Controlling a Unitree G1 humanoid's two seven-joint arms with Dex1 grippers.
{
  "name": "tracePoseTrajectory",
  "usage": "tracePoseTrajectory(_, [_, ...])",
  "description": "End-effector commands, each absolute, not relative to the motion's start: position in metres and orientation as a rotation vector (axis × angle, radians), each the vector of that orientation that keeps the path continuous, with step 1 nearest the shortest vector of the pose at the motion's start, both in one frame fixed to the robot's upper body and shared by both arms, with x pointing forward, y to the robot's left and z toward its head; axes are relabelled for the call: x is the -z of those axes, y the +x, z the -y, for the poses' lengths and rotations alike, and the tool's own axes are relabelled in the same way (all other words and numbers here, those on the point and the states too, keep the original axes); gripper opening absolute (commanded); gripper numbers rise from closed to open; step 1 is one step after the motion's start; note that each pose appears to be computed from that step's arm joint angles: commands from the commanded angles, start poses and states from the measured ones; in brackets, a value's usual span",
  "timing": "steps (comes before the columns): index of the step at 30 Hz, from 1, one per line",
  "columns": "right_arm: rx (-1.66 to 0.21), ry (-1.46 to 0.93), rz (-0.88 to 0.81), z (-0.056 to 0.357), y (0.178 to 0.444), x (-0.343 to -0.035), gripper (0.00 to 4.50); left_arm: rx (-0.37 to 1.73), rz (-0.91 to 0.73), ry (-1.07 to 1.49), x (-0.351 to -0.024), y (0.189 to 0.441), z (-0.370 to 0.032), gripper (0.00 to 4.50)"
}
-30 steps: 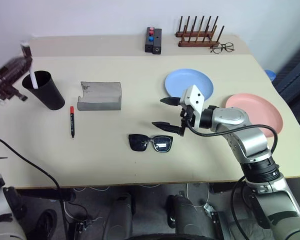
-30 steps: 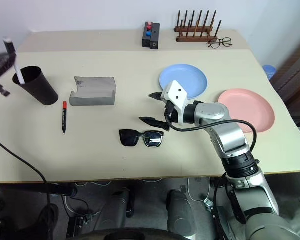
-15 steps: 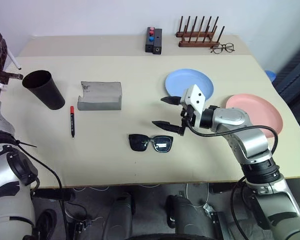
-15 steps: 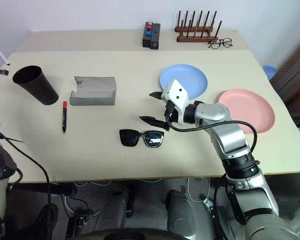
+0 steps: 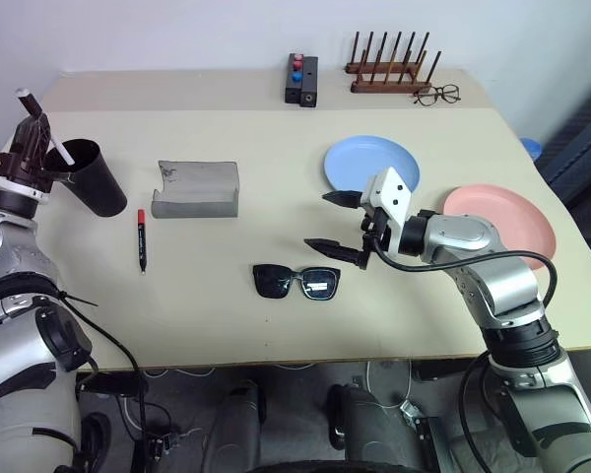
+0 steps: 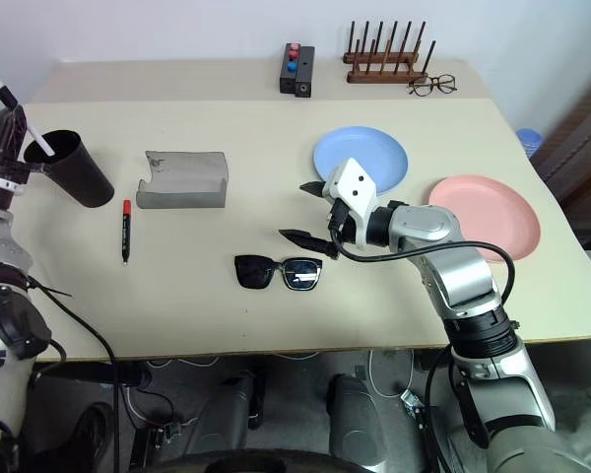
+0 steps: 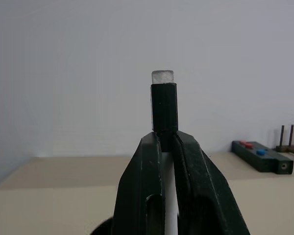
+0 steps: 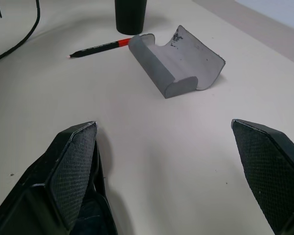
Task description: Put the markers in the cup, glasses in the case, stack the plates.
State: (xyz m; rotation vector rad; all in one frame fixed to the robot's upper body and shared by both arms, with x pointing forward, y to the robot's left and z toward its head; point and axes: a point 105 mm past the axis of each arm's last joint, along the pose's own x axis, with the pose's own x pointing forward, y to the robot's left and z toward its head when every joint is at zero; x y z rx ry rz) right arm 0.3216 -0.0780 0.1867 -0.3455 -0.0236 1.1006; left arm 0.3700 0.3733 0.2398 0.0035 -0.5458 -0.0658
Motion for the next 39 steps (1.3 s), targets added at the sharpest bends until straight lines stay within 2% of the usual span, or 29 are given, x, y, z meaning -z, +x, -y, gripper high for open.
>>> tracePoseTrajectory(1, [-1.094,-0.36,0.08,0.08,0.317,-0.202,4.5,0.034,0.567,0.024,-0.242,0.366,-0.378,0.1])
tracePoseTrajectory(2, [-1.093,-0.361,0.08,0.08,0.317,-0.202,4.5,0.042,0.565,0.015,-0.241,0.366,-0.377,0.1])
tracePoseTrajectory(5, [-1.091,-0.362,0.079,0.081,0.317,-0.202,4.5,0.043,0.581,-0.036,-0.241,0.365,-0.38,1.16])
tracePoseTrajectory(11, [-1.09,-0.363,0.079,0.081,0.317,-0.202,4.5,0.056,0.589,-0.005,-0.245,0.365,-0.377,4.16])
tracePoseTrajectory(12, [-1.09,-0.363,0.079,0.081,0.317,-0.202,4.5,0.068,0.6,-0.005,-0.248,0.365,-0.376,4.48])
tracePoseTrajectory(17, [-1.091,-0.362,0.08,0.079,0.317,-0.201,4.5,0.12,0.63,0.001,-0.257,0.363,-0.371,4.48])
tracePoseTrajectory(23, [-1.092,-0.363,0.08,0.079,0.317,-0.2,4.5,0.175,0.517,0.038,-0.254,0.374,-0.36,4.48])
tracePoseTrajectory(25, [-1.085,-0.362,0.079,0.081,0.318,-0.199,4.5,0.23,0.507,0.031,-0.262,0.372,-0.35,4.48])
tracePoseTrajectory(30, [-1.079,-0.365,0.077,0.084,0.32,-0.198,4.5,0.248,0.32,0.101,-0.274,0.362,-0.315,4.48])
tracePoseTrajectory(33, [-1.082,-0.378,0.085,0.087,0.324,-0.201,4.5,0.234,0.154,0.115,-0.264,0.351,-0.3,4.48])
tracePoseTrajectory(39, [-1.109,-0.374,0.125,0.104,0.331,-0.222,4.5,0.102,-0.097,-0.011,-0.24,0.337,-0.301,4.48])
